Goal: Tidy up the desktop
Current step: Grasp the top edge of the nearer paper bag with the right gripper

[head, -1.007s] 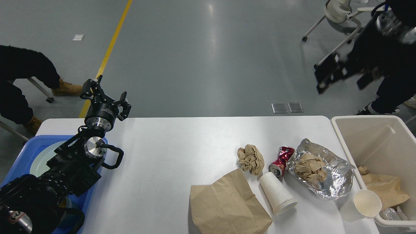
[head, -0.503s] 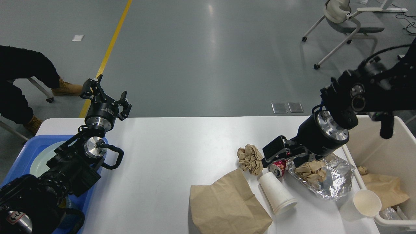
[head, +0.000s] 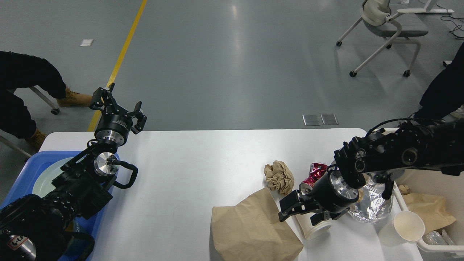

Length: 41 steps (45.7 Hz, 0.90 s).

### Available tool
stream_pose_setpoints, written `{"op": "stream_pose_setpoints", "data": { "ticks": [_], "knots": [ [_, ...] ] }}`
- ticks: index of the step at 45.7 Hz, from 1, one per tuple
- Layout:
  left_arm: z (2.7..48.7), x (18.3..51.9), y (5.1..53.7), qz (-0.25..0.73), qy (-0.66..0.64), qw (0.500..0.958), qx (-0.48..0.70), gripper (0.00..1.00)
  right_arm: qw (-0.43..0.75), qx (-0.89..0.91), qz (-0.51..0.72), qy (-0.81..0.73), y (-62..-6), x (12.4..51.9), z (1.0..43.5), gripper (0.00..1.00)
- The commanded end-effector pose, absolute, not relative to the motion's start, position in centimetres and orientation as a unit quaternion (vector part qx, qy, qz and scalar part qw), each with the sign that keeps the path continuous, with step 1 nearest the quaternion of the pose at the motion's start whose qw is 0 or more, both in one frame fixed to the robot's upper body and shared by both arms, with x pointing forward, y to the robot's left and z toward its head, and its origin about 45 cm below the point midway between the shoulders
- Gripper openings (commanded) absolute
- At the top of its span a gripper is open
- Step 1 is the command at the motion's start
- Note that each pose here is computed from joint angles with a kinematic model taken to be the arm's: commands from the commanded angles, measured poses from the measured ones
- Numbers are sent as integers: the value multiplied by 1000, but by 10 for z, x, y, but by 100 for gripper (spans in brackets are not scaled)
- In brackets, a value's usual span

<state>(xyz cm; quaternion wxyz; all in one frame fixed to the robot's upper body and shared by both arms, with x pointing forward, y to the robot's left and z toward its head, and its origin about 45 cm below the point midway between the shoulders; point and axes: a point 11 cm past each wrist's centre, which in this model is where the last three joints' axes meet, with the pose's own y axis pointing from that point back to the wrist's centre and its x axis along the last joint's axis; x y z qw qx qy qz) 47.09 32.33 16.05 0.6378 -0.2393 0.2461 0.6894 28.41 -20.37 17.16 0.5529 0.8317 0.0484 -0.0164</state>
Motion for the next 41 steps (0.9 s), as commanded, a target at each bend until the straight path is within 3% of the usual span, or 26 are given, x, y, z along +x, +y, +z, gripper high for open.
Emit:
{"op": "stream_pose_setpoints", "data": {
  "ticks": [1,28,30,33,34,37,41],
  "knots": [
    [160,471,323,690,246,638,-239,96,531,845,-29,50,-192,279,165,100],
    [160,471,323,690,246,638,-239,96,543,837,-64,13,-212,280,106,99],
    [160,471,323,690,246,638,-239,96,544,837,-67,13,-214,278,104,90],
    [160,471,323,690,246,638,-239,96,547,835,-66,17,-216,276,101,67],
    [160,471,323,690,246,638,-239,96,546,834,-70,28,-212,273,100,41],
    [160,471,323,690,246,638,-239,96,544,835,-74,41,-208,269,100,2],
    [160,471,323,690,246,638,-239,96,543,832,-91,64,-208,264,103,0]
  ]
}}
